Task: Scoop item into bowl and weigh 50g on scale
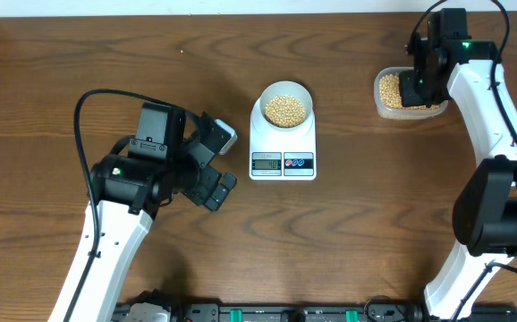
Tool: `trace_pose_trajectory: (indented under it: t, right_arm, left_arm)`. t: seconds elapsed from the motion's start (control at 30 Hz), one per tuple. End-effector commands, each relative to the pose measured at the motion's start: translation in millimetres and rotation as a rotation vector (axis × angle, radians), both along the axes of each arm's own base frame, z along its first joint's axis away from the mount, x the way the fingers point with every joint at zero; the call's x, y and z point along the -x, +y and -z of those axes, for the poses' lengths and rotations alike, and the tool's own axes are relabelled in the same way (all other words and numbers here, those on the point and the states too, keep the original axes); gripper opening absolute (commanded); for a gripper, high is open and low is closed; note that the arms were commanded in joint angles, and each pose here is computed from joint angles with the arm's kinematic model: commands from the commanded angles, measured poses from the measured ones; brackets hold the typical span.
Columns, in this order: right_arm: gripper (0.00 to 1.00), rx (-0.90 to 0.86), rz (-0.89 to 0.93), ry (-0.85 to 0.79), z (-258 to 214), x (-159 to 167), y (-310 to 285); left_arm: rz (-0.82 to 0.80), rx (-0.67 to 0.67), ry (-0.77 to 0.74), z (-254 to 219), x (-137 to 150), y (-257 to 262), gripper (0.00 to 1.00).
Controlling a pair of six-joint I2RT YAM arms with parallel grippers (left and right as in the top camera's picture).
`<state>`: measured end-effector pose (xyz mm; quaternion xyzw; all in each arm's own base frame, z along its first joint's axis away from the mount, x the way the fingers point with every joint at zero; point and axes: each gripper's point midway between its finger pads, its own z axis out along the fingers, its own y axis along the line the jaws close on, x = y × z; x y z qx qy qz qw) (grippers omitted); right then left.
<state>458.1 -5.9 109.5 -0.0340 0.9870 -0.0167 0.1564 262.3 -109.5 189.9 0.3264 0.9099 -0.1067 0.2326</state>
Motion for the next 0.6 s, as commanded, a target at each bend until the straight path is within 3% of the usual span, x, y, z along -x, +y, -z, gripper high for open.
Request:
trace_pose_trajectory:
  t: [0.0,0.57]
  right_arm:
    - [0.01,-0.032,-0.015,-0.031,-9,-6,5]
    - [0.01,-0.174,0.062,-0.057,-28,1,-21]
  left_arm:
    - [0.014,-0.01,-0.002,1,0,0,0.98]
    - [0.014,-0.01,-0.002,1,0,0,0.98]
